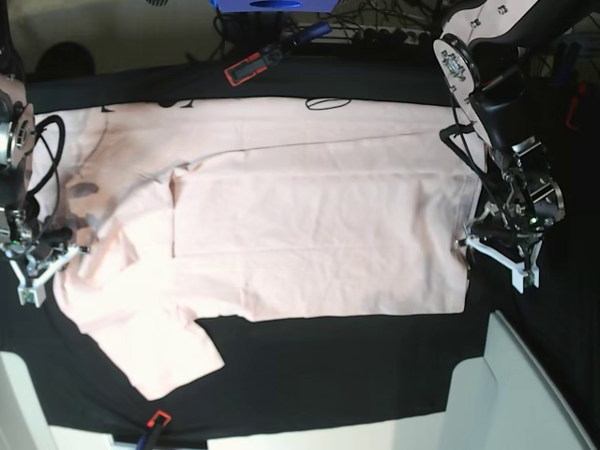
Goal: Fold the T-shirt properly
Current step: 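Close both grippers on the side edges of the shirt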
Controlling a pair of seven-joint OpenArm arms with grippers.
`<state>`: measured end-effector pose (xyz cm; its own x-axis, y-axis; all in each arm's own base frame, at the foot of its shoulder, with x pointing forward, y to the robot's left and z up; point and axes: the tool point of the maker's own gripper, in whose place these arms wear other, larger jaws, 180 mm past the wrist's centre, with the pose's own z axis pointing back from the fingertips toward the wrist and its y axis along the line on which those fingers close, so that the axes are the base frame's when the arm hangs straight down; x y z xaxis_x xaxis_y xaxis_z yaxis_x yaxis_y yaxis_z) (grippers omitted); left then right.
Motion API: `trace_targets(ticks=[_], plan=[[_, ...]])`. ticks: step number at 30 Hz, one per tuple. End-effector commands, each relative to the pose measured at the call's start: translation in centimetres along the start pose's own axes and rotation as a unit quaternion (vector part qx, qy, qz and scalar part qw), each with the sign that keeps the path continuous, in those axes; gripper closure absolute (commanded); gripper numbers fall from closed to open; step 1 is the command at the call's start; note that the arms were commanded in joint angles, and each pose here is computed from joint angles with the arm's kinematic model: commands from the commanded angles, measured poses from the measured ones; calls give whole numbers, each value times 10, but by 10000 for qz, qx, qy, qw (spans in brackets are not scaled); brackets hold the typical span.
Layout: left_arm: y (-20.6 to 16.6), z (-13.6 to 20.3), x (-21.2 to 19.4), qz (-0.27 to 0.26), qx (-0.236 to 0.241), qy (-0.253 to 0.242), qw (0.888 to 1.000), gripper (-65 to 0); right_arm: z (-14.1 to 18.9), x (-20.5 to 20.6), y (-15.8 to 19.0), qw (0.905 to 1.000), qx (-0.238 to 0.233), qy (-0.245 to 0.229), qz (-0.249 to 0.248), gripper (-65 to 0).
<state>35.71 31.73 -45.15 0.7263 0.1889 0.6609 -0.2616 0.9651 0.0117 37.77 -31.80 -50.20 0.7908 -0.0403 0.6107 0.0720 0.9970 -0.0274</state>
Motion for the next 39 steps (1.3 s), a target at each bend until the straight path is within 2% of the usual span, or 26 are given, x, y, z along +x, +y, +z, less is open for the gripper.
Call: trace_targets(ticks=[1, 7, 11, 14, 19, 31, 33, 36, 37, 39], plan=[[1, 3, 25, -20, -2, -294, 9996, -383, 1, -1, -5, 9998, -56, 147, 81, 0], [-10, 0, 34, 52, -114, -334, 9994, -385, 1, -1, -5, 9998, -56, 147, 81, 0], [-30, -13, 23, 165, -333, -66, 9993, -385, 1, -1, -5, 9998, -56, 147, 81, 0], [-43, -22, 22, 273, -495, -114, 9983, -385, 1, -2, -5, 9998, -49, 157, 90, 0], [-56, -33, -3, 420, -645, 23, 9970, -385, 1, -2, -5, 9998, -49, 157, 90, 0], [-33, -36, -26, 466, -381, 144, 9981, -370, 1, -2, -6, 9998, -57, 157, 90, 0], [-26, -35, -25, 449, -327, 134, 9984, -289, 1, -2, -6, 9998, -57, 157, 90, 0], [-22, -35, -32, 453, -295, 200, 9983, -107, 1, -2, -6, 9998, -57, 157, 90, 0], [-19, -34, -32, 428, -270, 200, 9985, -66, 1, -2, -6, 9998, -57, 157, 90, 0], [-17, -34, -31, 423, -256, 196, 9986, -54, 1, -2, -6, 9998, -57, 157, 90, 0]])
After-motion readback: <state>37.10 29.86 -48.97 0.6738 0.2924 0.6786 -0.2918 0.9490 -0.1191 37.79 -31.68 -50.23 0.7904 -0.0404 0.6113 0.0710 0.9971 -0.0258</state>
